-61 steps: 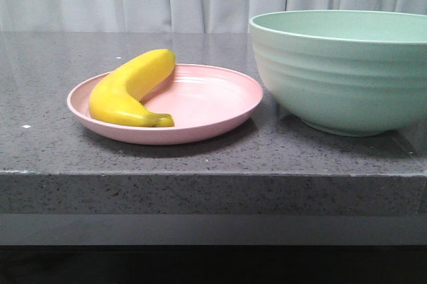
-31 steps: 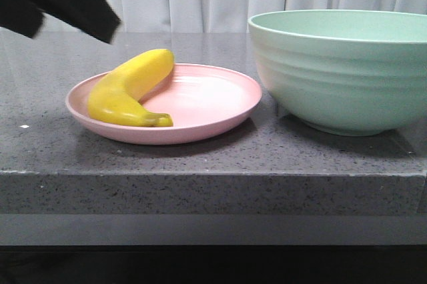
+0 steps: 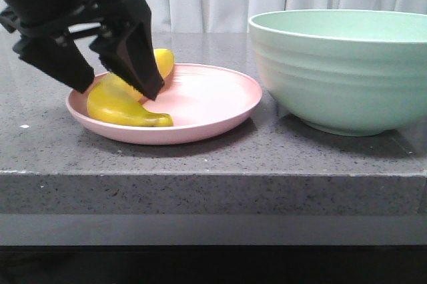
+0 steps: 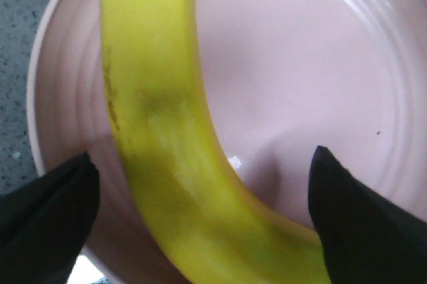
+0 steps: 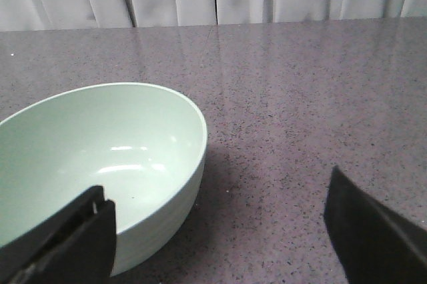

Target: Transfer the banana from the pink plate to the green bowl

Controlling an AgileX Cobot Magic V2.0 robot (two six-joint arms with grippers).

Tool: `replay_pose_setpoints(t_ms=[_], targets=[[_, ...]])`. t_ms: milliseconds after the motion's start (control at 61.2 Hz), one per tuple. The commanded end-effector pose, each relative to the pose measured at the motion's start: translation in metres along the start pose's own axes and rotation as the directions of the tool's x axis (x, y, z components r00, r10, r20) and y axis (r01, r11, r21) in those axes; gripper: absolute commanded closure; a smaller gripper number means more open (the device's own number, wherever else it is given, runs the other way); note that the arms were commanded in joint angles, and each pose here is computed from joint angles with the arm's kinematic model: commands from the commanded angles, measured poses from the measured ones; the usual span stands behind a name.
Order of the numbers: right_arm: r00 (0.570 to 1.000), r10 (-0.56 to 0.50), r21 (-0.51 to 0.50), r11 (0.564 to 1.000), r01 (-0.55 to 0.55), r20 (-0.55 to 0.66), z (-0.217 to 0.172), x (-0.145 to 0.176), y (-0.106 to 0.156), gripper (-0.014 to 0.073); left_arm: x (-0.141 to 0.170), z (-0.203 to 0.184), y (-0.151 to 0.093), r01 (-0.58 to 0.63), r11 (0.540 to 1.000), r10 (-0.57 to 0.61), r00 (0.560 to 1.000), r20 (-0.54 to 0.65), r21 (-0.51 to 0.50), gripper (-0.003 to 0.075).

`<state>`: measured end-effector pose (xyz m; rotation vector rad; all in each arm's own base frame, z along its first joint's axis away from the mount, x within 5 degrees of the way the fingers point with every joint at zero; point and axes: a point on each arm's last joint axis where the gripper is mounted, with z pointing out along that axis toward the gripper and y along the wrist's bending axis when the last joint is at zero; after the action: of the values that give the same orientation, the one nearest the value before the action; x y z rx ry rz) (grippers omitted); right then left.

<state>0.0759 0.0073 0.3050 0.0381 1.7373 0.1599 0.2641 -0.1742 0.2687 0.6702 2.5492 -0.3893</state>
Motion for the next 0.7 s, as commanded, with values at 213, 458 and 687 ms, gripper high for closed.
replay_pose_setpoints(t_ms=[213,458,687], targets=[[0.996,-0.012,0.007,1.000,0.011,0.093,-0.002,-0.017,0.001,-0.0048,-0.013,0.007,-0.003,0.019,1.000,-0.020,0.998,0.063,0.012,0.0103],[0.996,-0.012,0.007,1.000,0.011,0.092,-0.002,-0.017,0.001,-0.0048,-0.017,0.012,-0.002,0.021,1.000,-0.022,0.996,0.092,0.007,0.0198],[0.996,-0.012,0.007,1.000,0.011,0.092,-0.002,-0.017,0.001,-0.0048,-0.025,0.011,0.000,0.021,1.000,-0.020,0.982,0.187,-0.004,0.0489]])
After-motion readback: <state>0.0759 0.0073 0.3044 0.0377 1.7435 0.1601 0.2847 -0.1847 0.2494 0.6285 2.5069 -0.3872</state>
